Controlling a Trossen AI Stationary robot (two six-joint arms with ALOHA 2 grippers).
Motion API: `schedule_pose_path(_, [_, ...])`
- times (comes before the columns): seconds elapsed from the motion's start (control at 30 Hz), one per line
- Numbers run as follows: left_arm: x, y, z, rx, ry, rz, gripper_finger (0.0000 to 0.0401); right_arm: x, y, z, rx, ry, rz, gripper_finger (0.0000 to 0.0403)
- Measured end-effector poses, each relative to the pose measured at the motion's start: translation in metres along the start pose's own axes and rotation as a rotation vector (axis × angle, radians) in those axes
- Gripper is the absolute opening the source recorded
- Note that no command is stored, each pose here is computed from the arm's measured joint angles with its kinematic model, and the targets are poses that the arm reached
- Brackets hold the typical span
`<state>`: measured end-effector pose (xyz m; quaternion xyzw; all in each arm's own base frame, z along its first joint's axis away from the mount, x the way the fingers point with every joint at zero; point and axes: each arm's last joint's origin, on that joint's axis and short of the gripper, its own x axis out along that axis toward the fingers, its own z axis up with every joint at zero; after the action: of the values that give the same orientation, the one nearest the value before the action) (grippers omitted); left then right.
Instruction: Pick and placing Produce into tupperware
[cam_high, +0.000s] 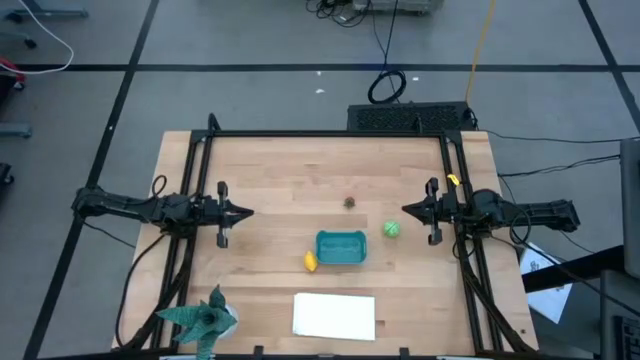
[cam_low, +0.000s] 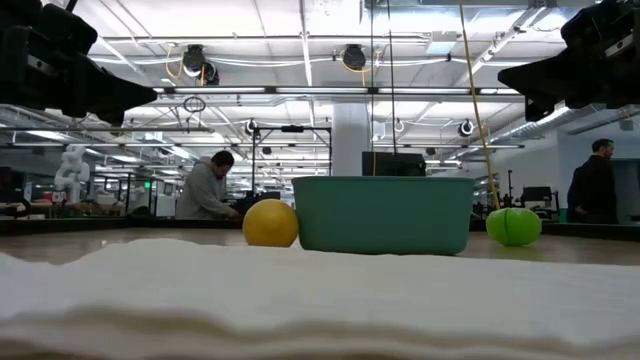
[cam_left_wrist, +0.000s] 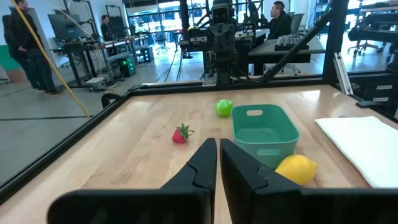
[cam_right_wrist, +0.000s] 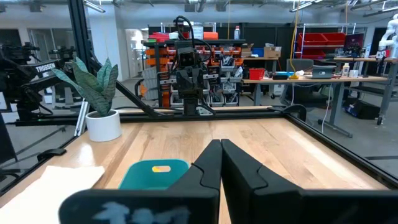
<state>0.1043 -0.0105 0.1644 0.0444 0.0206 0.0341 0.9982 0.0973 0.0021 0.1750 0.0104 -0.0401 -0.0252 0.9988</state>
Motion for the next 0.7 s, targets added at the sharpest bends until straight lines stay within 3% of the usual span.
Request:
schedule_pose_path(0.33, [0.0000, 0.0000, -0.0001, 0.000, 0.001, 0.000, 0.0026, 0.0000, 0.0000, 0.0000, 0.011, 0.000, 0.000, 0.0000])
schedule_pose_path(0.7, [0.0000, 0.0000, -0.0001, 0.000, 0.001, 0.000, 0.0026, 0.0000, 0.0000, 0.0001, 0.130, 0.000, 0.000, 0.0000])
